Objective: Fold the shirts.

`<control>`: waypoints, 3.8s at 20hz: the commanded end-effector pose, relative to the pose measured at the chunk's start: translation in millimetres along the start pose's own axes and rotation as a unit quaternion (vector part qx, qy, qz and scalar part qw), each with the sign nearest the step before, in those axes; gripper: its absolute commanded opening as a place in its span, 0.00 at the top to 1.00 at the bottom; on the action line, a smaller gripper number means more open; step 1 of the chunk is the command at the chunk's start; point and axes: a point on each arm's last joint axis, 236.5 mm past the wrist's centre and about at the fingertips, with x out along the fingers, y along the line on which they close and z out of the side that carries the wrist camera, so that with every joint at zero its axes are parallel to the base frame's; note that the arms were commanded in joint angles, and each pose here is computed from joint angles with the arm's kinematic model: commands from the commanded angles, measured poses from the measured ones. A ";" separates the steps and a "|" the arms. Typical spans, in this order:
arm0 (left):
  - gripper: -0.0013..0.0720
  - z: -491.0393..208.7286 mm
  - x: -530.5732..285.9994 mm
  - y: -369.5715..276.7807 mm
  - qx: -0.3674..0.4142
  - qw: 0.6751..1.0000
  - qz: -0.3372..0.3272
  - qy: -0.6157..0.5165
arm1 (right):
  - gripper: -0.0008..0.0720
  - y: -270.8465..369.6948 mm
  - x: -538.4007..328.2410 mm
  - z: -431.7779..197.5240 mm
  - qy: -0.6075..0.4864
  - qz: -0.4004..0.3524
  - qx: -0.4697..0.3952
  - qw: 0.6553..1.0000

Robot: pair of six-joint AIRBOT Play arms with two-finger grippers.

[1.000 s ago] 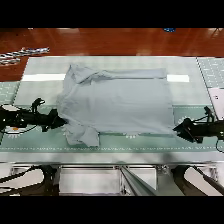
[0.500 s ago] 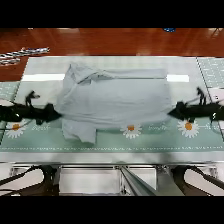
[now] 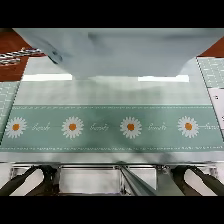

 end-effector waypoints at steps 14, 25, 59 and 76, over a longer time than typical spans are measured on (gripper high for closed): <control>0.96 25.4 -216.7 -158.3 0.258 0.922 0.243 -0.158 | 0.95 64.1 -176.1 -45.2 -0.041 -0.148 -0.071 0.986; 0.96 -159.1 -22.0 142.8 -0.029 0.943 0.298 0.144 | 0.95 -61.6 30.0 -171.8 0.193 -0.063 0.088 0.975; 0.96 -357.1 46.8 261.2 -0.243 0.774 0.200 0.549 | 0.95 -150.2 175.5 -374.5 0.548 -0.023 0.190 0.814; 0.29 -369.8 -134.6 237.6 -0.273 0.723 0.353 0.528 | 0.43 -164.5 99.0 -285.6 0.354 -0.092 0.186 0.912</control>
